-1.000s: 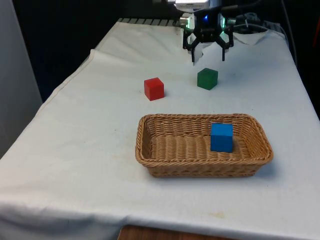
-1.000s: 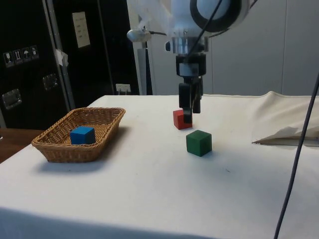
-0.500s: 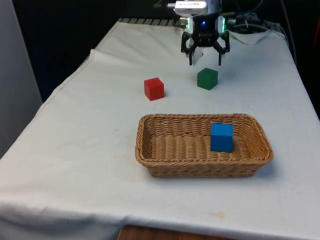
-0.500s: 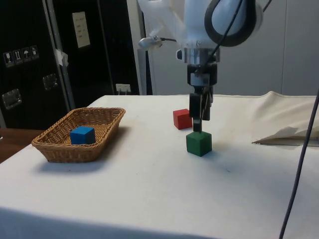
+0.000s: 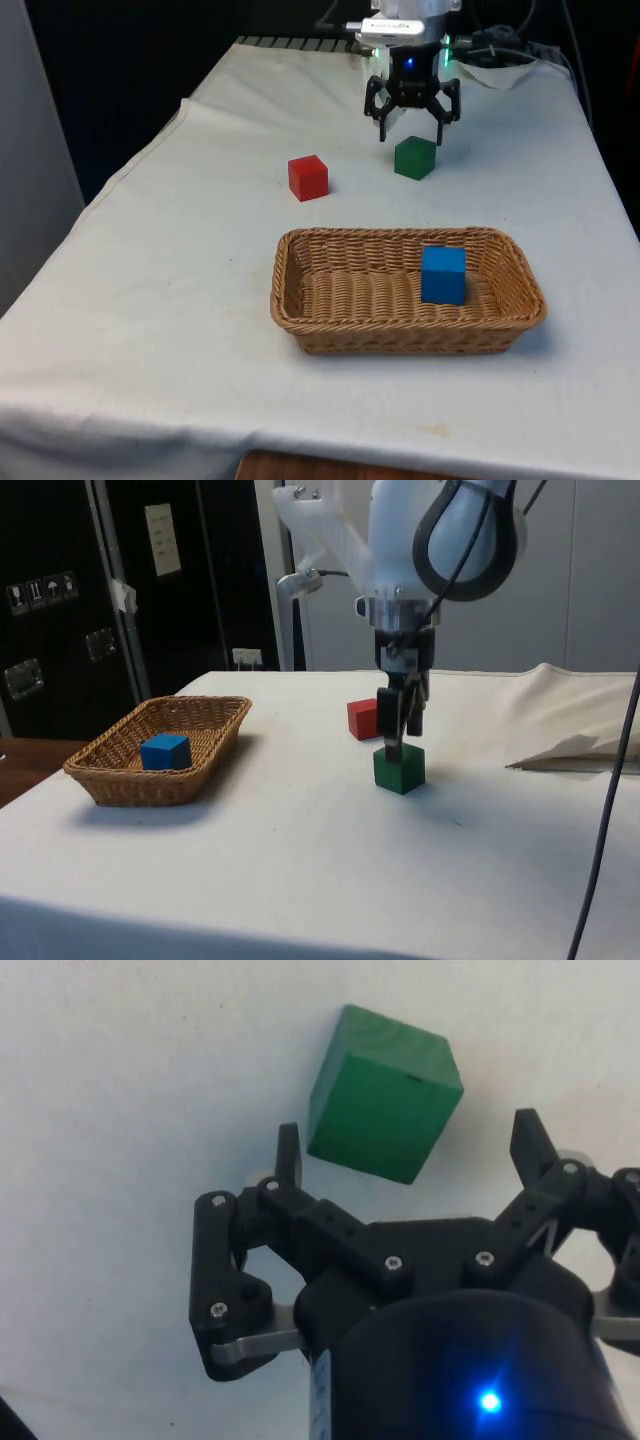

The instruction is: Pick up exactly two blocks and place them into the basket.

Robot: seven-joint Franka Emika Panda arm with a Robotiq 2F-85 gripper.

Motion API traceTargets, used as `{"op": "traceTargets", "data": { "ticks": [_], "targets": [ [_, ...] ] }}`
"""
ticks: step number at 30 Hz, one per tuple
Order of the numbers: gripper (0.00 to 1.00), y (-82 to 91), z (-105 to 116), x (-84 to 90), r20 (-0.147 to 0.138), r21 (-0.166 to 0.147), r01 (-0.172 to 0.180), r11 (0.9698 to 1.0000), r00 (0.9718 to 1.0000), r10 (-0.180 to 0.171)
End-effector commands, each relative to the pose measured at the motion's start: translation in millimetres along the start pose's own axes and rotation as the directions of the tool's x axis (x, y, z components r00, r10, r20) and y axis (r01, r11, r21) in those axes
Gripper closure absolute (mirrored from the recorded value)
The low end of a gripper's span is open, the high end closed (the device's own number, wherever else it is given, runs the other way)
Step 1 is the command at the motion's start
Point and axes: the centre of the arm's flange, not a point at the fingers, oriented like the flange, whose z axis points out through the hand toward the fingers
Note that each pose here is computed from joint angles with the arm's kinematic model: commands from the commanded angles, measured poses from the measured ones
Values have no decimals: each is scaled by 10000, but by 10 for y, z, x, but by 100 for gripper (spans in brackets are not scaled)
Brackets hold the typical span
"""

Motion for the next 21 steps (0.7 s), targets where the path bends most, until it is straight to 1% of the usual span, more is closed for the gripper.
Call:
{"op": "traceTargets", "data": {
  "ticks": [1,2,3,4,9,10,11,12,13,19,20,21],
  "targets": [
    [0,-16,16,5,-86,-10,-98,10000,9999,98],
    [0,-23,20,11,-97,-16,-117,9999,9999,117],
    [0,-9,14,2,6,-19,-70,10000,10000,70],
    [0,-22,25,16,-90,-23,-167,9999,9998,166],
    [0,-45,74,41,-80,-88,-332,9994,9994,331],
    [0,-53,80,48,-82,-96,-341,9994,9994,340],
    [0,-30,83,36,16,-128,-264,9996,9996,264],
    [0,-53,89,59,-77,-110,-359,9993,9993,358],
    [0,-53,95,68,-81,-121,-388,9992,9992,387],
    [0,-51,136,85,-10,-189,-433,9989,9991,433],
    [0,-38,138,81,57,-218,-385,9990,9992,386],
    [0,-51,140,87,-12,-196,-443,9988,9990,442]
  ]
}}
